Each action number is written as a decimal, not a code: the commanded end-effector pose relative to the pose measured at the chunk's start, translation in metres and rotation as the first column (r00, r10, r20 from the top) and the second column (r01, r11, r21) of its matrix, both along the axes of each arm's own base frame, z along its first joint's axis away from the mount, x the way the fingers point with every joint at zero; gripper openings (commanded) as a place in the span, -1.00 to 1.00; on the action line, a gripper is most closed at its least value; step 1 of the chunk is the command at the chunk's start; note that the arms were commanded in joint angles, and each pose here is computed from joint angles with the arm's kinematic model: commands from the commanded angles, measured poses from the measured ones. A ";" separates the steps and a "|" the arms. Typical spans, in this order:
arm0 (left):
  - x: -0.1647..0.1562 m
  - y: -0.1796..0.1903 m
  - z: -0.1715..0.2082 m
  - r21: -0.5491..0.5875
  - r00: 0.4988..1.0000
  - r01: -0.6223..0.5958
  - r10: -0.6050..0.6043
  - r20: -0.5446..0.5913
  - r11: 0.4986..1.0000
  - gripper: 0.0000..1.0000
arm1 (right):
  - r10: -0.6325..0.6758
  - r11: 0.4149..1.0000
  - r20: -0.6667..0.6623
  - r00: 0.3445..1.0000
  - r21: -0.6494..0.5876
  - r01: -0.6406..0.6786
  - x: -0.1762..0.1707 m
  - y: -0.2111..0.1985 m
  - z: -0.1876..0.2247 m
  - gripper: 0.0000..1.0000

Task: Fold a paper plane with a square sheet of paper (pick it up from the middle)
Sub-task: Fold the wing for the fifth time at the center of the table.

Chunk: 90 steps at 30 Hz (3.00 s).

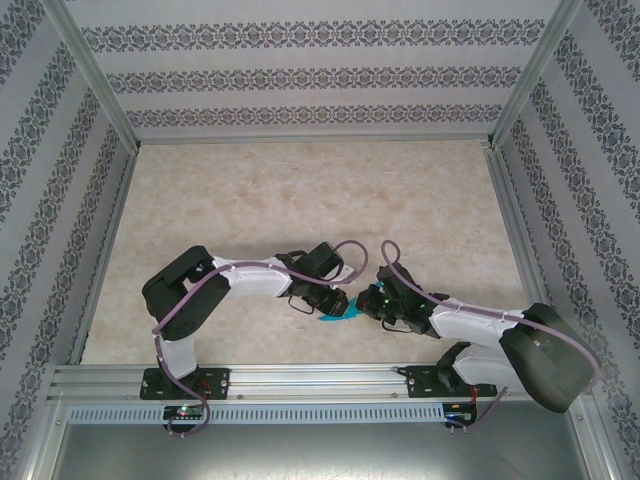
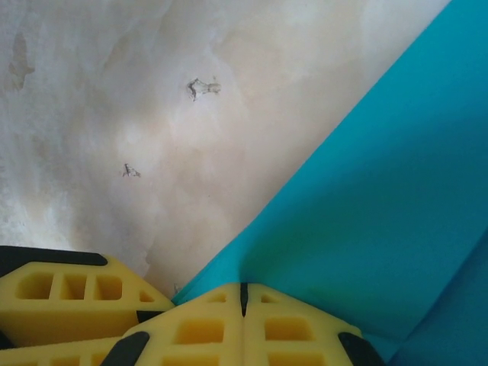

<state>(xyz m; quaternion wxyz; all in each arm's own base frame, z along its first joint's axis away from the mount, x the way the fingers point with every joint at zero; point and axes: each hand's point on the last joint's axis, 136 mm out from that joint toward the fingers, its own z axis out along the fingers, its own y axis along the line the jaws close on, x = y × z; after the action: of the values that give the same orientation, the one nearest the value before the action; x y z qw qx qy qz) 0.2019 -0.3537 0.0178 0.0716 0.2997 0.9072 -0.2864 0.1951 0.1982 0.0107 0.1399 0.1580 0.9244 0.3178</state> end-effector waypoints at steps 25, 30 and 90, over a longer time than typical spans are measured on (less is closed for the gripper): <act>-0.072 0.096 -0.050 0.410 0.993 -0.011 0.057 -0.099 0.912 -0.62 | -0.020 0.962 -0.168 0.986 -0.272 -0.027 -0.033 -0.046 -0.057 -1.00; -0.080 0.107 -0.047 0.450 0.995 -0.016 0.059 -0.083 0.893 -0.63 | -0.023 0.962 -0.169 0.985 -0.271 -0.024 -0.032 -0.047 -0.058 -1.00; -0.073 0.117 0.021 0.345 0.980 -0.196 0.192 0.046 0.918 -0.72 | 0.042 0.978 -0.162 0.986 -0.194 -0.074 -0.023 -0.032 -0.061 -1.00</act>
<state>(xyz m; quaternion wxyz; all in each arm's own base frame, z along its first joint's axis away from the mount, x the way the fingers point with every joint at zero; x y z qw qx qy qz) 0.1206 -0.2362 0.0206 0.0444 0.2242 0.9675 -0.1082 0.2046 0.2258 0.0095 0.1171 0.1001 0.9181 0.3651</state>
